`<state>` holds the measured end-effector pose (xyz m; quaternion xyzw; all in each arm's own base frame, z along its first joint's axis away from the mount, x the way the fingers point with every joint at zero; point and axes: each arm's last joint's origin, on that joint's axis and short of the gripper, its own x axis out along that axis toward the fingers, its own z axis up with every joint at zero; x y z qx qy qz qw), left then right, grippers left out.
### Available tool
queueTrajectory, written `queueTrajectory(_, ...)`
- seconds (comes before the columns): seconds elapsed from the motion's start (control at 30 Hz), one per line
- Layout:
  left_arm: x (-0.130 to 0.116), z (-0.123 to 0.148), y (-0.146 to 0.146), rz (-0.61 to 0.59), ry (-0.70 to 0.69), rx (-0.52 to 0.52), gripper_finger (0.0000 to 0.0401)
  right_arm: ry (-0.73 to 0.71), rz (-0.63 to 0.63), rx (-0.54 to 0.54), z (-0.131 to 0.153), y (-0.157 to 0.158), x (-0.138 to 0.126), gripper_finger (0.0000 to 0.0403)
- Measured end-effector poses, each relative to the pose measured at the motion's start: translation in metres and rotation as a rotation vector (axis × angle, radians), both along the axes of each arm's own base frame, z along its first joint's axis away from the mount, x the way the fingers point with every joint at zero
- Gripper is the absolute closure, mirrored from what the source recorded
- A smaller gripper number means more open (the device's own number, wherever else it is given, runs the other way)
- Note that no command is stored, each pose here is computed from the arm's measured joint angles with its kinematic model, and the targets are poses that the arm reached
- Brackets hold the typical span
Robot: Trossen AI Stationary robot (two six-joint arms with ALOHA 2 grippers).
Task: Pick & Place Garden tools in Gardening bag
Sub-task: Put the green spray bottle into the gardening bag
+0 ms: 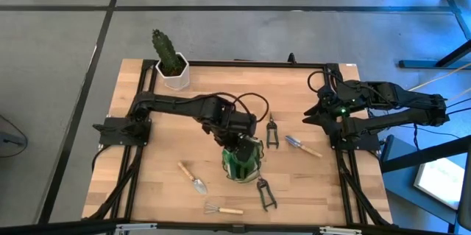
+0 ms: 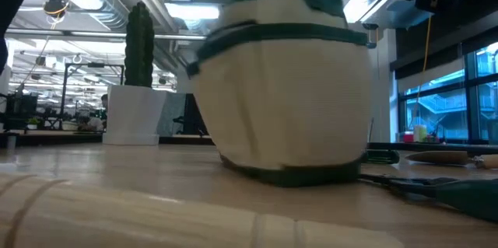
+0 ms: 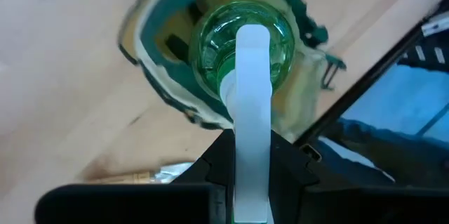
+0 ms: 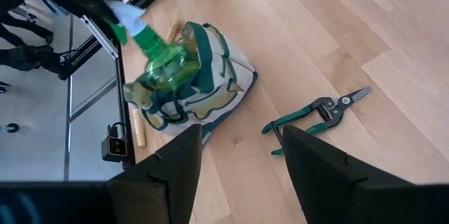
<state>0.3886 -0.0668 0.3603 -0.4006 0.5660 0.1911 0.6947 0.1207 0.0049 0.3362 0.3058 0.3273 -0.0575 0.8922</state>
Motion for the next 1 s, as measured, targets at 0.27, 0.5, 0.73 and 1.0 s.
queueTrajectory(0.27, 0.001, 0.000, 0.027, 0.027, 0.018, 0.026, 0.0358, 0.000, 0.000, 0.000, 0.000, 0.000, 0.000, 0.0200)
queueTrajectory(0.5, 0.014, -0.021, 0.034, -0.033, 0.075, 0.004, 0.0358, 0.000, -0.001, 0.000, 0.000, 0.000, 0.000, 0.0200)
queueTrajectory(0.73, 0.022, -0.041, 0.035, -0.085, 0.142, 0.044, 0.0358, 0.000, -0.002, -0.002, 0.000, 0.000, 0.000, 0.0200)
queueTrajectory(1.0, 0.017, -0.036, 0.051, -0.101, 0.152, 0.094, 0.0358, 0.000, -0.002, -0.002, 0.000, 0.000, 0.000, 0.0200)
